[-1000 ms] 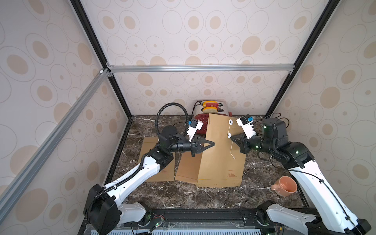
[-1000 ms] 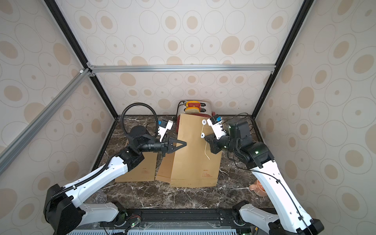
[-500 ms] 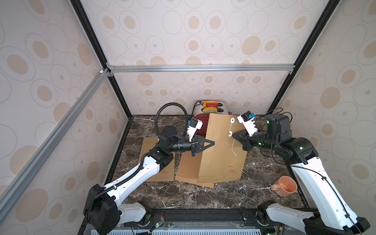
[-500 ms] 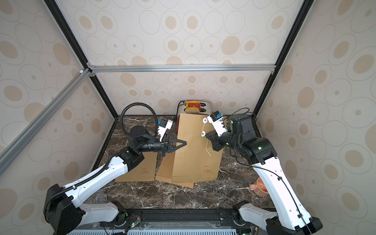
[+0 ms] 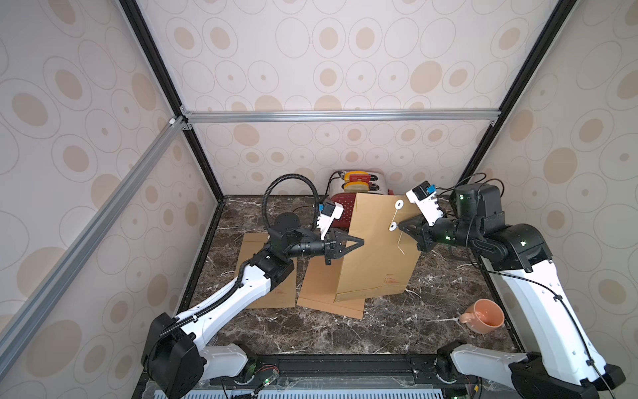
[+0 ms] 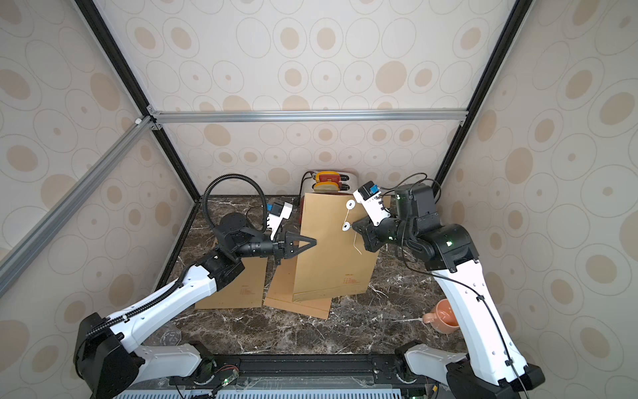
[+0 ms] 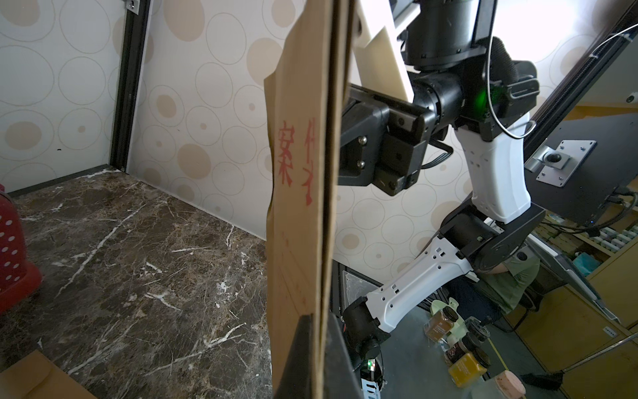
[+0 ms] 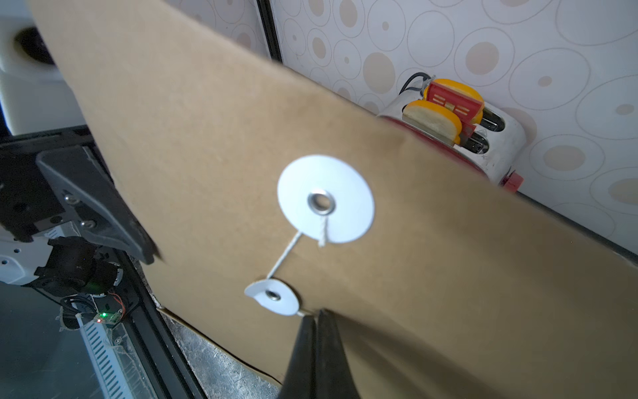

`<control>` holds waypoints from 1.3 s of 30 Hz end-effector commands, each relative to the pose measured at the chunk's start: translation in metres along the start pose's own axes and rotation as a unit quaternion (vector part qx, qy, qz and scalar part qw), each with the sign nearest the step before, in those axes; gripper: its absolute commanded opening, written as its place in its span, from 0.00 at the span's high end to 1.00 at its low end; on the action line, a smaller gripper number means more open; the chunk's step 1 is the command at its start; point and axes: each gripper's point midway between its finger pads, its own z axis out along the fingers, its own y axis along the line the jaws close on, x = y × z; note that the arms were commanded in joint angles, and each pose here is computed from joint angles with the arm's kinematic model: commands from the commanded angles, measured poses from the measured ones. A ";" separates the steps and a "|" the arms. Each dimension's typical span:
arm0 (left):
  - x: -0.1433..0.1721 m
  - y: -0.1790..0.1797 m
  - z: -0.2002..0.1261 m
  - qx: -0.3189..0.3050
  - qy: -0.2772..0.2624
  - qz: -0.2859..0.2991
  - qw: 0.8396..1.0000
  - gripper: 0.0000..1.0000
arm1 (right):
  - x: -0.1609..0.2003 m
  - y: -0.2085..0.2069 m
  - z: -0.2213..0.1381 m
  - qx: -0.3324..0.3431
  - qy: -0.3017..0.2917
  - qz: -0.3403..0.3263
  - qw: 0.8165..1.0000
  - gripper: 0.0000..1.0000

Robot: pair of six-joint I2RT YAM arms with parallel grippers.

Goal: Close the mouth of the file bag
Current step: Close the file bag.

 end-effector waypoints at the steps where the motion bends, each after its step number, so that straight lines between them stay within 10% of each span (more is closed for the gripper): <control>1: -0.020 -0.025 -0.004 0.031 -0.009 0.041 0.999 1.00 | -0.006 -0.018 -0.011 0.046 -0.003 -0.003 0.999 1.00; 24: -0.016 -0.024 -0.009 0.000 0.004 0.067 0.998 1.00 | -0.016 0.000 -0.018 0.011 -0.085 -0.021 0.996 1.00; 29: -0.012 -0.018 -0.008 -0.014 0.020 0.068 0.997 1.00 | 0.004 0.009 -0.031 0.036 -0.179 -0.111 0.977 0.72; 39: -0.010 -0.016 -0.009 -0.025 0.024 0.076 0.996 1.00 | 0.039 0.018 -0.013 0.038 -0.201 -0.238 0.950 0.60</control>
